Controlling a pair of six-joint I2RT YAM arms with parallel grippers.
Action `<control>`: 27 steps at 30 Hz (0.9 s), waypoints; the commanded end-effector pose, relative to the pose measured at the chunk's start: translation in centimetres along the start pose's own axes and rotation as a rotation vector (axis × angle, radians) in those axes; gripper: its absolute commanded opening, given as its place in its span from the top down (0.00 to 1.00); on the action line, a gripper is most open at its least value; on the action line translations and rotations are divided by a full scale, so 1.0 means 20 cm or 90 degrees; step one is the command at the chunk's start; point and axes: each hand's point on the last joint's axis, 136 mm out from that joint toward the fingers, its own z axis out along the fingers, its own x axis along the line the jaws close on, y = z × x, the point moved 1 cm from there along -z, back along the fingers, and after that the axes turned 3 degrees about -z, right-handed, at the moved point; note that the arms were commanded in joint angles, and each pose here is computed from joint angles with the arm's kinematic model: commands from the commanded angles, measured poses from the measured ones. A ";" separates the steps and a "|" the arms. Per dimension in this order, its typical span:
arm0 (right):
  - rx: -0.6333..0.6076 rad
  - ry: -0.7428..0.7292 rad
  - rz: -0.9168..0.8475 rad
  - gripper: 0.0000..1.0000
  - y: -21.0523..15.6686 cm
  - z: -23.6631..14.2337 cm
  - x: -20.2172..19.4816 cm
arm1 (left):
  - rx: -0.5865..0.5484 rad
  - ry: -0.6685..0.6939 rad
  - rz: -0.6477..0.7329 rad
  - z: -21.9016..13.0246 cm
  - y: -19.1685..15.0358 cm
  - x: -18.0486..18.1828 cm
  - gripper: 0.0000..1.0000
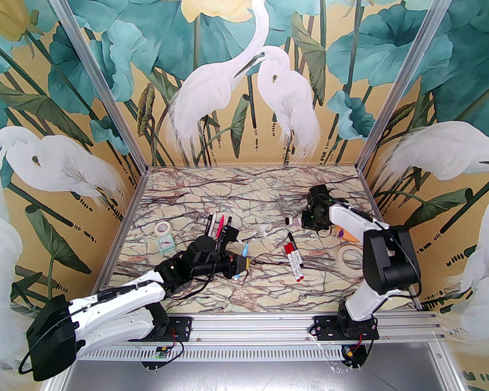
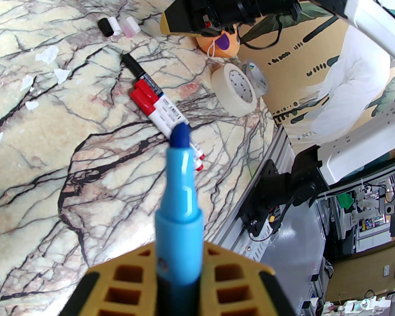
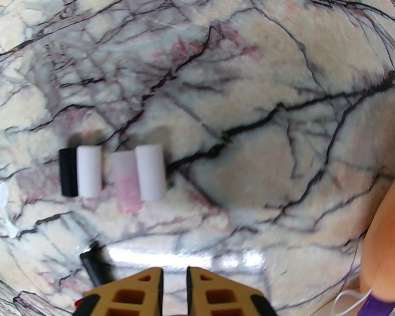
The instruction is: Open the pen caps
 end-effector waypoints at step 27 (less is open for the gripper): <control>0.034 -0.009 -0.021 0.75 0.15 0.20 -0.07 | -0.007 -0.012 -0.004 0.03 0.03 -0.01 1.00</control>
